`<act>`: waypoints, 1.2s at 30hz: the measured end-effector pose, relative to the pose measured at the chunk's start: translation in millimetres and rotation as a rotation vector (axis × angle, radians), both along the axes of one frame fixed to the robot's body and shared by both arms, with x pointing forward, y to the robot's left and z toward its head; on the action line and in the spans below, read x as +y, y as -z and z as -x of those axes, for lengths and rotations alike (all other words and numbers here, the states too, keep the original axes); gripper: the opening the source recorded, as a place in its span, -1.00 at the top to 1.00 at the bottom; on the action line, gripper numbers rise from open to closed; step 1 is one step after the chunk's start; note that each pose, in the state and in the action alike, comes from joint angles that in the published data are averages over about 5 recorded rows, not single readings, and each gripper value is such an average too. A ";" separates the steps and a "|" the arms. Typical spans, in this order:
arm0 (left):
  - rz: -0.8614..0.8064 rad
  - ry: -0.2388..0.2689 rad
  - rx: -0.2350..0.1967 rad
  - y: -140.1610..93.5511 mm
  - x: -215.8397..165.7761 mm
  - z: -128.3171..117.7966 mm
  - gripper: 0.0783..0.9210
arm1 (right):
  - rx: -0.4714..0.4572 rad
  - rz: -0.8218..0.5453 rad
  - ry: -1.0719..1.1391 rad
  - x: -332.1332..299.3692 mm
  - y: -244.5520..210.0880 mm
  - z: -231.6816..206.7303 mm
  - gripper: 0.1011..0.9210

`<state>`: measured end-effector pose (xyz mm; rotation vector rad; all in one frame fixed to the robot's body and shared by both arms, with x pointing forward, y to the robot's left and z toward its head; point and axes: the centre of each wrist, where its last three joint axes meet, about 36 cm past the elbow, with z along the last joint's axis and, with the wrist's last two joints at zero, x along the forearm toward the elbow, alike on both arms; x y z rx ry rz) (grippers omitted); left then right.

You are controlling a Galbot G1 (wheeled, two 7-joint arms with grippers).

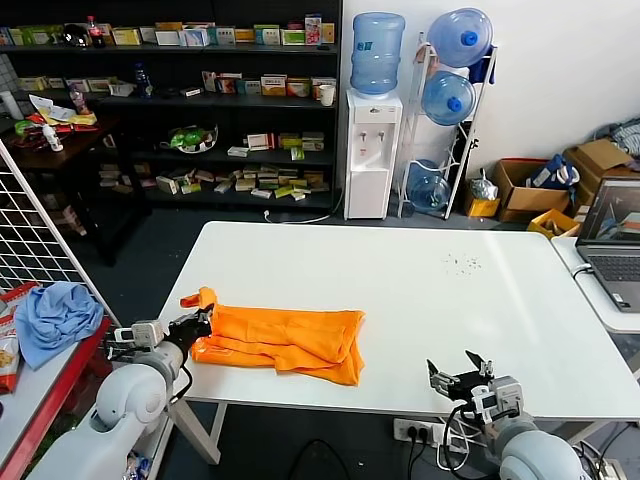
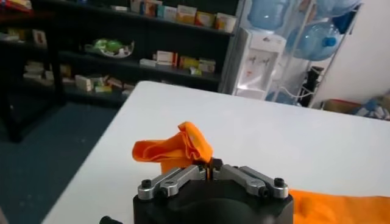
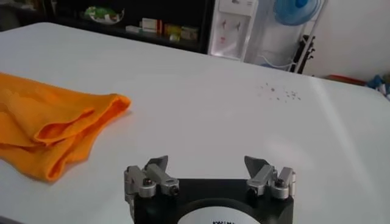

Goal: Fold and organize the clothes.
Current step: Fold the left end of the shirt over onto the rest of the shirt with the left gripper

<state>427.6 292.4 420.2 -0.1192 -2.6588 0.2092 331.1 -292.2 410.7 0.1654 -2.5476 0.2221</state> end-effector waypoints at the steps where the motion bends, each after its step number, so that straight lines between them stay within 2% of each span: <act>1: 0.010 0.010 -0.002 -0.4 -8.2 1.8 0.92 | 0.000 0.001 0.003 -0.4 0.8 0.5 -0.76; 12: 0.108 0.115 0.006 9.4 -92.0 27.2 0.92 | -0.006 0.010 0.031 -4.3 6.9 1.7 -0.76; 27: 0.233 0.243 -0.009 20.5 -181.1 41.6 0.88 | -0.016 0.008 0.042 0.1 13.0 1.4 -0.76; 30: 0.259 0.265 -0.011 22.9 -191.9 45.3 0.79 | -0.016 0.008 0.042 0.6 14.4 0.8 -0.76; 36: 0.309 0.280 -0.053 28.0 -205.7 44.2 0.39 | -0.015 0.005 0.037 4.4 15.5 -0.9 -0.76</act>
